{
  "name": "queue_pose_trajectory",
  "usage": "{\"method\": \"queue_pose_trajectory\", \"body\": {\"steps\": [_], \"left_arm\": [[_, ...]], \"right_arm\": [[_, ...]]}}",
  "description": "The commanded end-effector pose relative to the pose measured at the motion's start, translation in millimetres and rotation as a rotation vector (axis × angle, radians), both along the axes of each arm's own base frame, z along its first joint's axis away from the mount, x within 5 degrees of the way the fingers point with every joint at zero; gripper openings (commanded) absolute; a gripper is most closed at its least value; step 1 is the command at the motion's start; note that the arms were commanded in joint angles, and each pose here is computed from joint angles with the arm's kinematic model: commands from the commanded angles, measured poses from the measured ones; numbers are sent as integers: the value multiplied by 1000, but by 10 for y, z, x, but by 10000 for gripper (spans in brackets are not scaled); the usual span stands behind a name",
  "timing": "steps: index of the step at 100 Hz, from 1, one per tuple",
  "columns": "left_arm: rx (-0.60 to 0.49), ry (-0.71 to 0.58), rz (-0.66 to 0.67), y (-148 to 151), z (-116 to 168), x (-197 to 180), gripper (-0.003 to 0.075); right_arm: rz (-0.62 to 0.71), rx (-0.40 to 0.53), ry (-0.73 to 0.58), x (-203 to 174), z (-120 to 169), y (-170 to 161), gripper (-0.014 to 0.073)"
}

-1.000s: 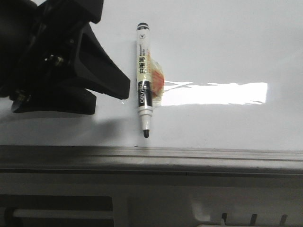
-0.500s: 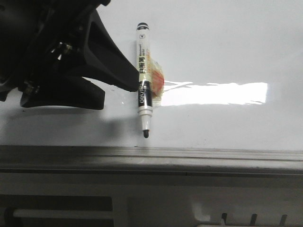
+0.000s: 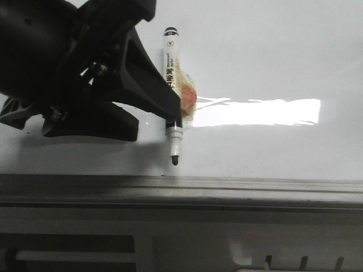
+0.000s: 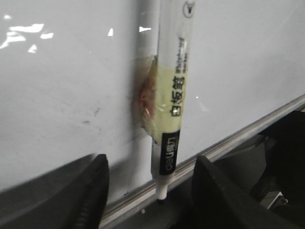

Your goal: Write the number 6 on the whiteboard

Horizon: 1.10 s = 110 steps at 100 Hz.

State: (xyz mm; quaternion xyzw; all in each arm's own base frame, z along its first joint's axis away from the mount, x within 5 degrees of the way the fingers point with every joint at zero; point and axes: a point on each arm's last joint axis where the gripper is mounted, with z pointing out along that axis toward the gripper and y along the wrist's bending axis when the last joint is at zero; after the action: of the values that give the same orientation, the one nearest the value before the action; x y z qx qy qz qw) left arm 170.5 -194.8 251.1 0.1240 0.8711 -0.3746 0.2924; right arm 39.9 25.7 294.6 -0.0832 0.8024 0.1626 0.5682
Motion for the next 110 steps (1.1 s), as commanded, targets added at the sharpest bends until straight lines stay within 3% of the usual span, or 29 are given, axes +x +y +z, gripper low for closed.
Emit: {"method": "queue_pose_trajectory", "body": {"steps": [1,34,44,56,62,84,102,110], "left_arm": [[-44,-23,0,-69,146,35,359],[8,39,-11,-158,-58,107,326],[13,32,3,-155,-68,126,216],[16,25,0,-152,-63,124,-20],[20,18,-21,-149,-48,105,-19],[74,-104,-342,-130,77,-140,-19],[154,-331,-580,-12,247,-330,-19],[244,-462,-662,68,293,-372,-19]], "right_arm": [[-18,20,-78,38,132,-8,466],[-18,20,-78,38,132,-8,466],[-18,20,-78,38,132,-8,466],[-18,20,-78,38,132,-8,466],[-15,17,-69,35,123,-6,466],[50,-21,-21,0,80,24,435],[222,-156,-52,-72,176,100,424],[300,-184,-97,-91,276,146,424]]}}
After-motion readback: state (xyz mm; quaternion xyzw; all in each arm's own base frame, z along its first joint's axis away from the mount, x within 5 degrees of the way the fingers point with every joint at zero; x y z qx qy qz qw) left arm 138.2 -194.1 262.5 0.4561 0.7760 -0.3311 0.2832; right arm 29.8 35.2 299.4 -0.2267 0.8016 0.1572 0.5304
